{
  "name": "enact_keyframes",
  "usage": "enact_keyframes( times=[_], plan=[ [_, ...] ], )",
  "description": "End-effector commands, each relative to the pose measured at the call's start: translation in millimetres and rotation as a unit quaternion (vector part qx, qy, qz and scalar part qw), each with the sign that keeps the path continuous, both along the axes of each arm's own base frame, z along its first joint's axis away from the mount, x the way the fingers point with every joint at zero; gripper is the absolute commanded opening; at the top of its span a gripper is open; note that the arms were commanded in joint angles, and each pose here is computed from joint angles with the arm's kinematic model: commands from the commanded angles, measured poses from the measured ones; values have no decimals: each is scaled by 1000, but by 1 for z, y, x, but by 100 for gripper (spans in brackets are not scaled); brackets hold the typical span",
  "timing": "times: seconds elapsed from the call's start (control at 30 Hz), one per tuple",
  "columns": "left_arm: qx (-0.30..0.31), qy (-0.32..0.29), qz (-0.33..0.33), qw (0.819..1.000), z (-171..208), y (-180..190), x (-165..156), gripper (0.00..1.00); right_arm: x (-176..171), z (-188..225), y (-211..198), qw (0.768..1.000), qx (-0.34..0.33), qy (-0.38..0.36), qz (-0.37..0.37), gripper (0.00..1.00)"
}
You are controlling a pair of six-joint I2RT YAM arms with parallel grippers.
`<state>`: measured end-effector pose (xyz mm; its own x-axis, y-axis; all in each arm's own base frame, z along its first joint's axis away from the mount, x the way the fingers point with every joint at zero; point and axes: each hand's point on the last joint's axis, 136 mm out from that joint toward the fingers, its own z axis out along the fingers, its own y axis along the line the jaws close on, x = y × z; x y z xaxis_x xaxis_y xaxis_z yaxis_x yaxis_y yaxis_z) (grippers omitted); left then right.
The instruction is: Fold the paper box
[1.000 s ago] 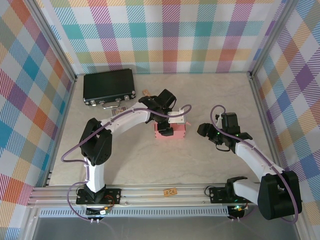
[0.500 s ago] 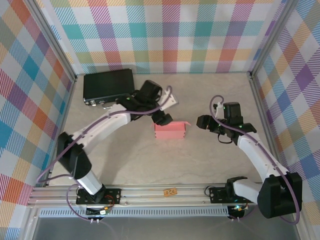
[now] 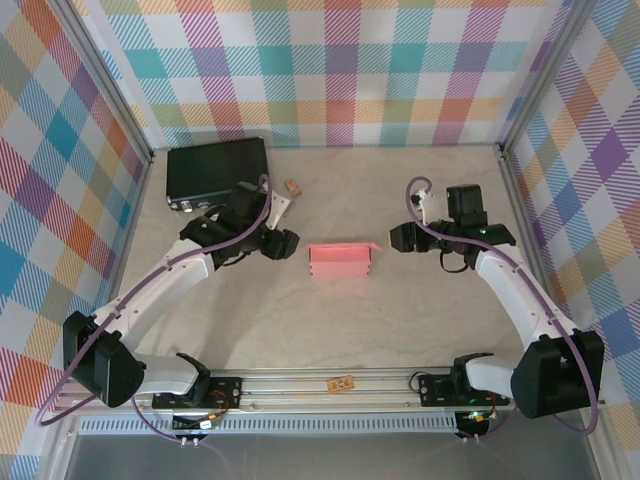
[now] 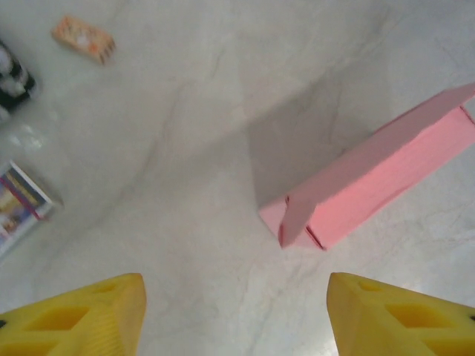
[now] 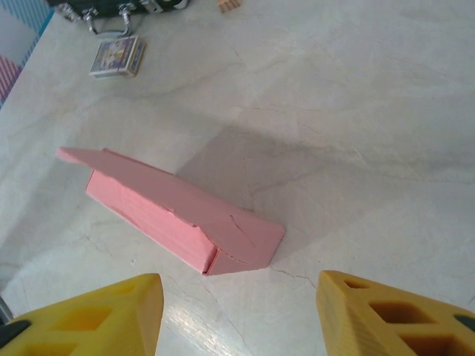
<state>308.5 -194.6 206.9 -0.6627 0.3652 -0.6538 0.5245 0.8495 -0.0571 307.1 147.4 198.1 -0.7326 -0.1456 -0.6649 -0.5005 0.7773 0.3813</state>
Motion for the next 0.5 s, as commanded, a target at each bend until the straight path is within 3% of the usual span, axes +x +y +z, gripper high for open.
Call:
enact_keyframes(
  times=[0.0, 0.47],
  plan=[
    [-22, 18, -1, 1000, -3, 1, -11, 58, -9, 5, 8, 997, -22, -19, 73, 55],
    [-3, 57, -91, 994, -43, -25, -8, 49, -12, -29, 27, 981, -117, -37, 150, 52]
  ],
)
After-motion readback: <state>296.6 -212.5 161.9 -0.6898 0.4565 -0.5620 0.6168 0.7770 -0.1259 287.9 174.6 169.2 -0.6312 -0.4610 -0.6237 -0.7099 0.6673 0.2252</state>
